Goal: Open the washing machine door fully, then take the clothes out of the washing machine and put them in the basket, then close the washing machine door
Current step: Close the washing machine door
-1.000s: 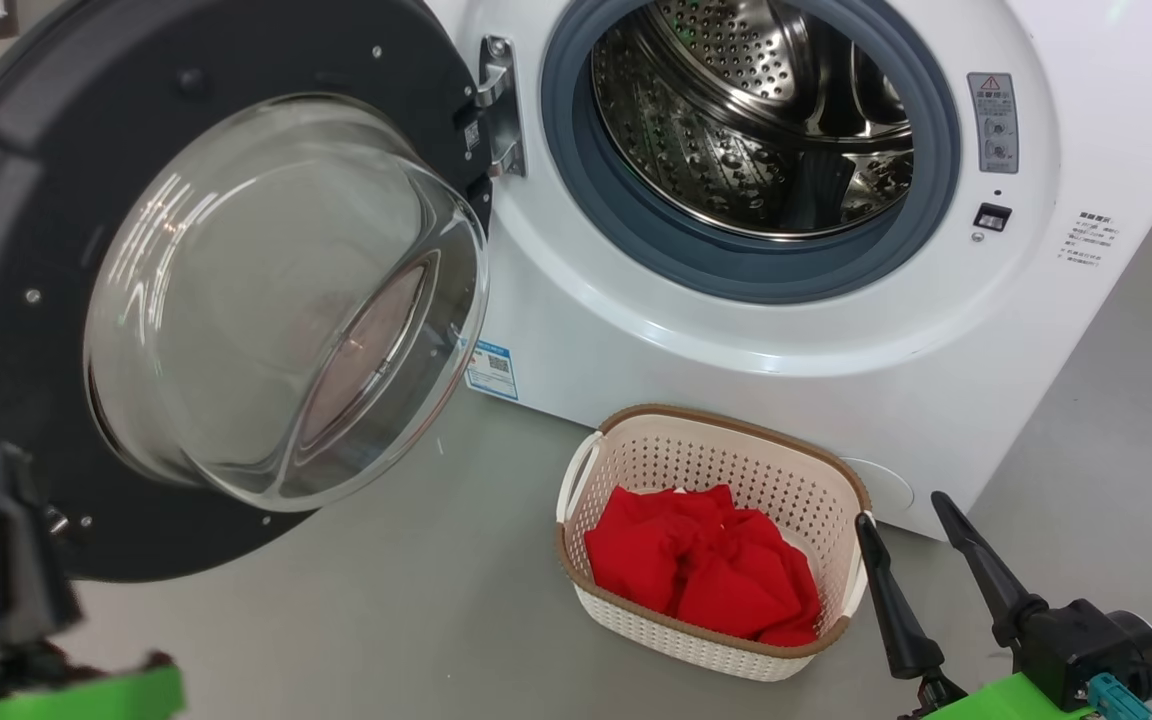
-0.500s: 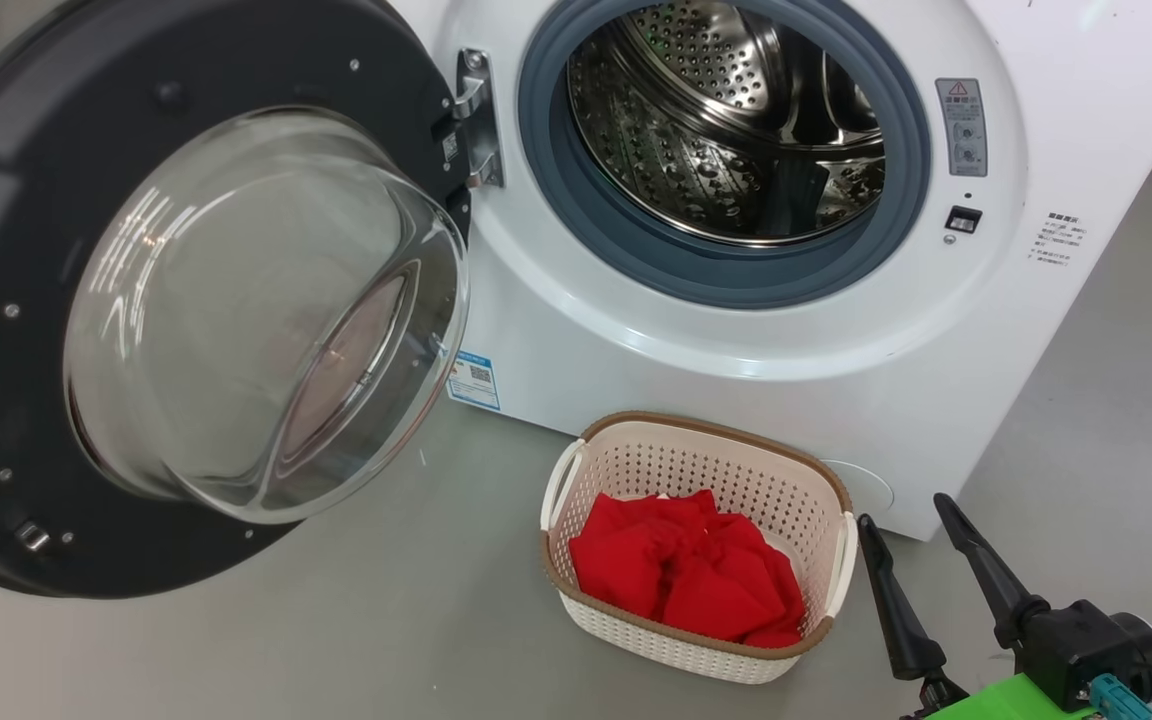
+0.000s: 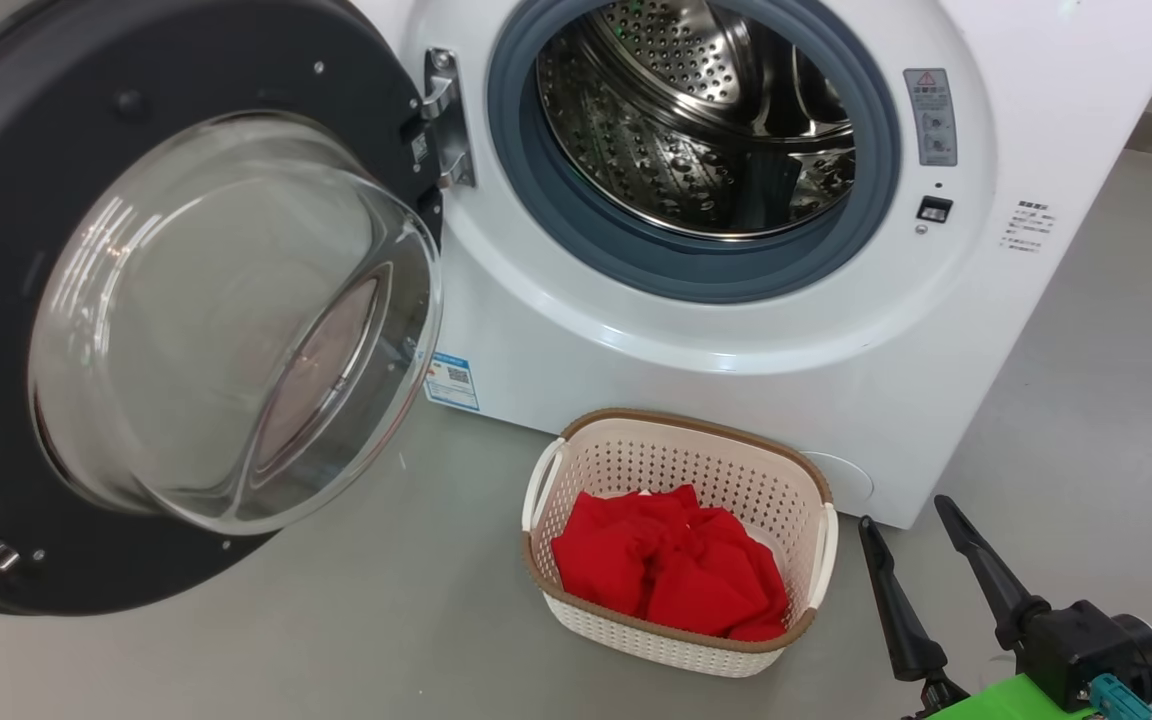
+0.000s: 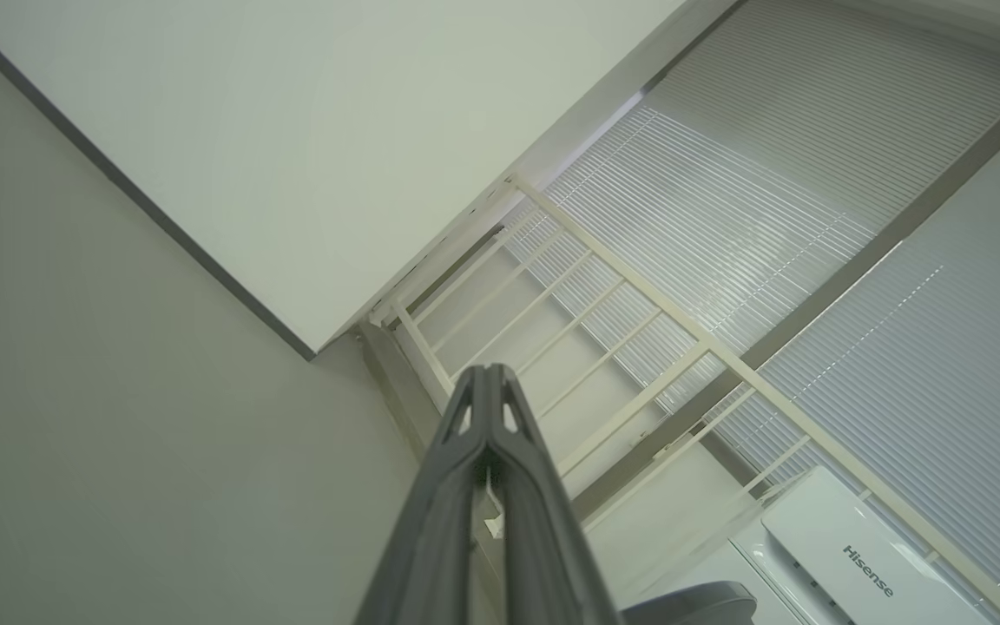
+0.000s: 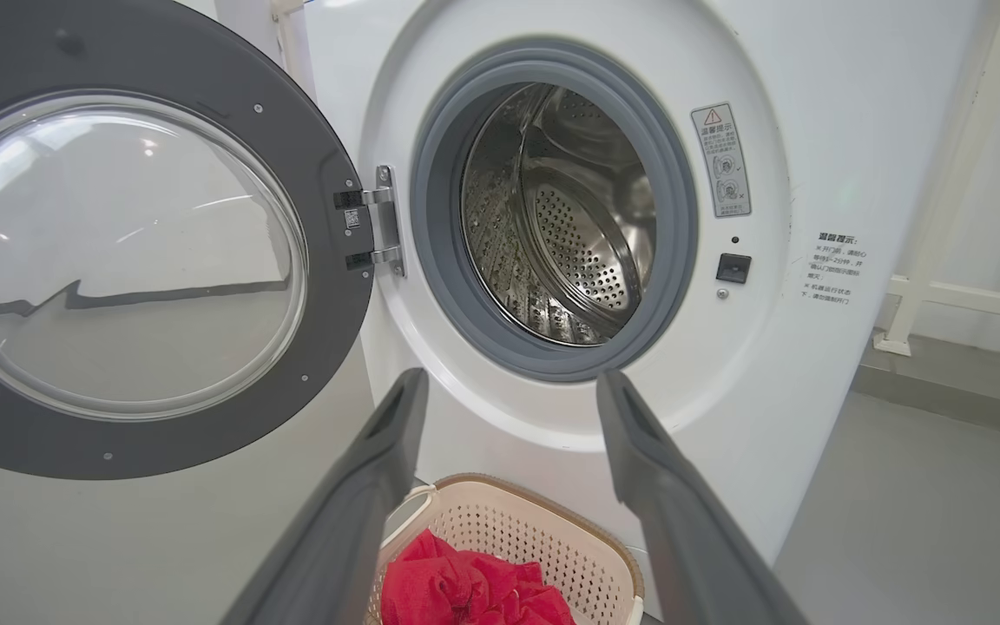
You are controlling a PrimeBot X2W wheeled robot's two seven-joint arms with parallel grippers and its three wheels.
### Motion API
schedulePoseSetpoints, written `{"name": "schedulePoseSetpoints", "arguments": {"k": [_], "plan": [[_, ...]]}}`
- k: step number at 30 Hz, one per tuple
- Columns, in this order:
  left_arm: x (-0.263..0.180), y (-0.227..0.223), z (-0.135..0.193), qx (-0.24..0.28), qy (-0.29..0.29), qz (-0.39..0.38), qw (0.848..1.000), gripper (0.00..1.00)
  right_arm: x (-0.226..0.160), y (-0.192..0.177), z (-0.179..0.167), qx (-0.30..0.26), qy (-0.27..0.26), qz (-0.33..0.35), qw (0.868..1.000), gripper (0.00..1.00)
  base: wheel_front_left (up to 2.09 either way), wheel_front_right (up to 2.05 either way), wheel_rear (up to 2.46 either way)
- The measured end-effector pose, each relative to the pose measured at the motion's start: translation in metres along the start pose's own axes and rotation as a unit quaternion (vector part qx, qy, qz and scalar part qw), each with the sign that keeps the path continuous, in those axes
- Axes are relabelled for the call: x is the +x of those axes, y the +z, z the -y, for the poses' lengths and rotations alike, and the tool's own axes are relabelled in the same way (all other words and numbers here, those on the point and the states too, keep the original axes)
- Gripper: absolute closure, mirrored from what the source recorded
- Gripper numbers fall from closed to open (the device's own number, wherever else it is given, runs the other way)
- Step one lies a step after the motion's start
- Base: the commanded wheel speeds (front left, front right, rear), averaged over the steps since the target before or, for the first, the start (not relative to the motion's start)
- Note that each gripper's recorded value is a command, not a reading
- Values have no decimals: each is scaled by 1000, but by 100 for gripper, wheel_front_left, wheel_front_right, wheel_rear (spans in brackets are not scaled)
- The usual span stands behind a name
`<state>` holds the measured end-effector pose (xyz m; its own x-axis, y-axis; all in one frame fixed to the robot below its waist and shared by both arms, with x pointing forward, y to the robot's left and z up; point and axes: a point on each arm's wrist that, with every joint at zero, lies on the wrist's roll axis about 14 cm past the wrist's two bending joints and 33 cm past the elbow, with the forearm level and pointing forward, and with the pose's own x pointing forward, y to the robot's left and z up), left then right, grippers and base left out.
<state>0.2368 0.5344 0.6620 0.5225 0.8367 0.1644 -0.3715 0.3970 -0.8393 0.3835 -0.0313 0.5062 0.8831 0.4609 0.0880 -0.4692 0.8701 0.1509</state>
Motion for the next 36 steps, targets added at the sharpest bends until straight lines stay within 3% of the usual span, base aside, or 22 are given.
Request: {"name": "schedulePoseSetpoints", "arguments": {"k": [4,12,25,36], "plan": [[9,-21,-9,-87,38,-63,993,100,-3,0,3,-1,-5,0,1000,0,0,0,0],[10,-59,-19,-139,74,-171,973,100,-6,2,7,-2,-13,2,1000,0,0,0,0],[-9,-114,-14,-122,74,-315,938,100,-9,2,10,-2,-19,2,1000,0,0,0,0],[-20,-117,-10,-109,56,-355,927,100,-5,0,7,4,-13,0,1000,0,0,0,0]]}}
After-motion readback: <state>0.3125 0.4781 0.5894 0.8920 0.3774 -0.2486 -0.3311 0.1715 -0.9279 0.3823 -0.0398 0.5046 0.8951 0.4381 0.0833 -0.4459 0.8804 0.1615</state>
